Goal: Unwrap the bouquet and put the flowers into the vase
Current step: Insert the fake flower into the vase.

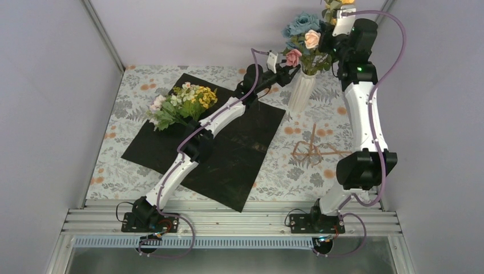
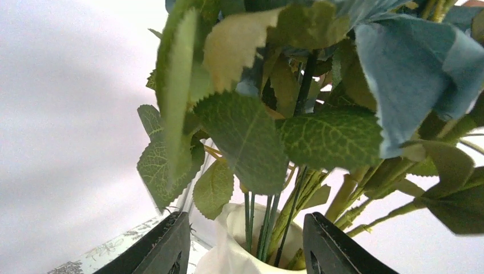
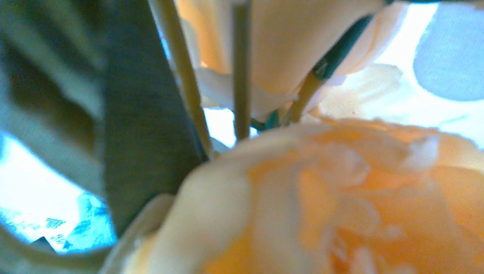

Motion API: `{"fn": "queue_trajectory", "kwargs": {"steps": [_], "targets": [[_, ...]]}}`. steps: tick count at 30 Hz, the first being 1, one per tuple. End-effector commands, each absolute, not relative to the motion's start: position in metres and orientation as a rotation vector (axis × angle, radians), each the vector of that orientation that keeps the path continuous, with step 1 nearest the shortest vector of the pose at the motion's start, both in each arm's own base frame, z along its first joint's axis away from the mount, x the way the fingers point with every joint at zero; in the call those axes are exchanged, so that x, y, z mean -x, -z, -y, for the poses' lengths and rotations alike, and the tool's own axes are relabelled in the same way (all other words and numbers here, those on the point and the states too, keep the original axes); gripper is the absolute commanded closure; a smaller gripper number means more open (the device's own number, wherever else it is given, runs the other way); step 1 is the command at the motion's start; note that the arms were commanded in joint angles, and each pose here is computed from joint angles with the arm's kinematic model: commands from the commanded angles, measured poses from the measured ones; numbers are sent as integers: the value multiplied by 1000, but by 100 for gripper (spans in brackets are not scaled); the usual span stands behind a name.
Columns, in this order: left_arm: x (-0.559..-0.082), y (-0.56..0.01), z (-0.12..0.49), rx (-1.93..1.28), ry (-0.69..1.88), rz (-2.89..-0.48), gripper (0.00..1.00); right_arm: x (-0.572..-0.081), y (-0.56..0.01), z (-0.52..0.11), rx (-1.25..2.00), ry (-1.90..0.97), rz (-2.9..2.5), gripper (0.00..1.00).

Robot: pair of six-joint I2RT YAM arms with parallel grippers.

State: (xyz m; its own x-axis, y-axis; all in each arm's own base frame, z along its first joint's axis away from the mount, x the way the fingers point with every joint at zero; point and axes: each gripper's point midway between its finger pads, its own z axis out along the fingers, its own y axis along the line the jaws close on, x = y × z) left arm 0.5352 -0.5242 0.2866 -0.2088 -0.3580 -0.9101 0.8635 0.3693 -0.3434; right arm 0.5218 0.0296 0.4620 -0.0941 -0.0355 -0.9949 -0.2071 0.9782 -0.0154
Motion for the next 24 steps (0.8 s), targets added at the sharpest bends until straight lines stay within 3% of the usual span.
{"fn": "queue_trajectory", "kwargs": {"steps": [1,12,24], "targets": [[-526,-345,511,-480,1207,-1191,50,-486,-506,-35,254,-174,-1533,96],[-528,-346,507,-440,1176,-1126,54,-482,-503,-40,362,-210,-1532,96],[-517,-344,518,-428,1207,-1086,48,-466,-501,-60,523,-269,-1488,96]]}}
